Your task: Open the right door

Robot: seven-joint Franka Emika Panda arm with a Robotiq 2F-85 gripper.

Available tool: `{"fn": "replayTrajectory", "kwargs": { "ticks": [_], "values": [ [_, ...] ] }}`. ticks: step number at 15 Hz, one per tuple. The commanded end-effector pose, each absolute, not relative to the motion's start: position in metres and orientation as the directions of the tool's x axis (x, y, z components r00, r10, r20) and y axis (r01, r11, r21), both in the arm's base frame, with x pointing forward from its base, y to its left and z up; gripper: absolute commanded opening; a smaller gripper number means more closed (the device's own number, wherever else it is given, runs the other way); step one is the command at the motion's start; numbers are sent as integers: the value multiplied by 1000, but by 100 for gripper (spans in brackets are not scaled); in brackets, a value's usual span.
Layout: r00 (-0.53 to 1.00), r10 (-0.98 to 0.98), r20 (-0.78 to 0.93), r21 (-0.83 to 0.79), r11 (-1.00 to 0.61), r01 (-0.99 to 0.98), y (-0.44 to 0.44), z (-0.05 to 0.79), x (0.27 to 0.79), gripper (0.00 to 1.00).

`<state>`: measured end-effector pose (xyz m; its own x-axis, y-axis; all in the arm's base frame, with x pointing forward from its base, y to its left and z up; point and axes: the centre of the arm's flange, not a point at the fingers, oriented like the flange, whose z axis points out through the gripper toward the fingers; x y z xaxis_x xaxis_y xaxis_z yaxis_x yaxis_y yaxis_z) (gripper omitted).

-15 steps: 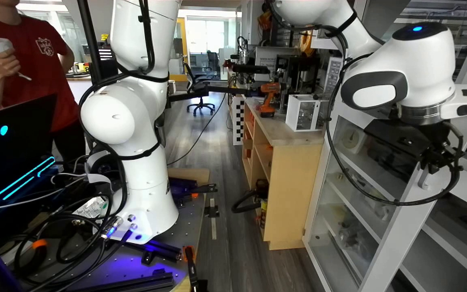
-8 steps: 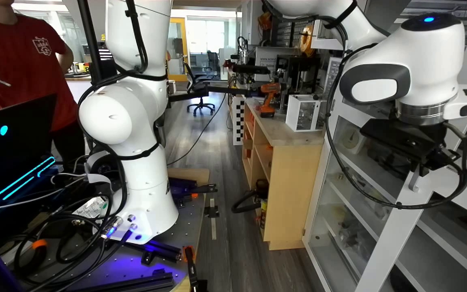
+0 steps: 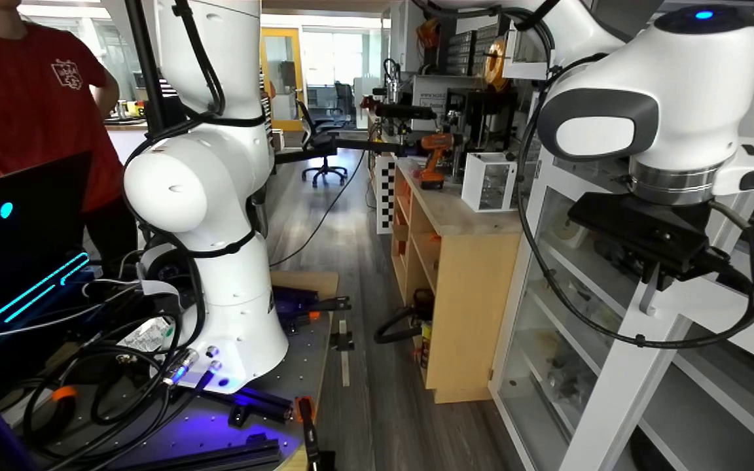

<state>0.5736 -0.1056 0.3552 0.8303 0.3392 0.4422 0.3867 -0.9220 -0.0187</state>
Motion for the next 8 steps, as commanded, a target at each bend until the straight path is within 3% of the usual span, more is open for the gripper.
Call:
{"fn": "replayTrajectory", "kwargs": {
  "ticks": [1,7,8],
  "values": [
    [854,256,453,-10,-956,292,-174,380,545,4],
    [869,264,419,-12,-955,296,-185,384,524,5],
    [873,275,404,-2,-954,301,-183,384,520,41]
  ]
}}
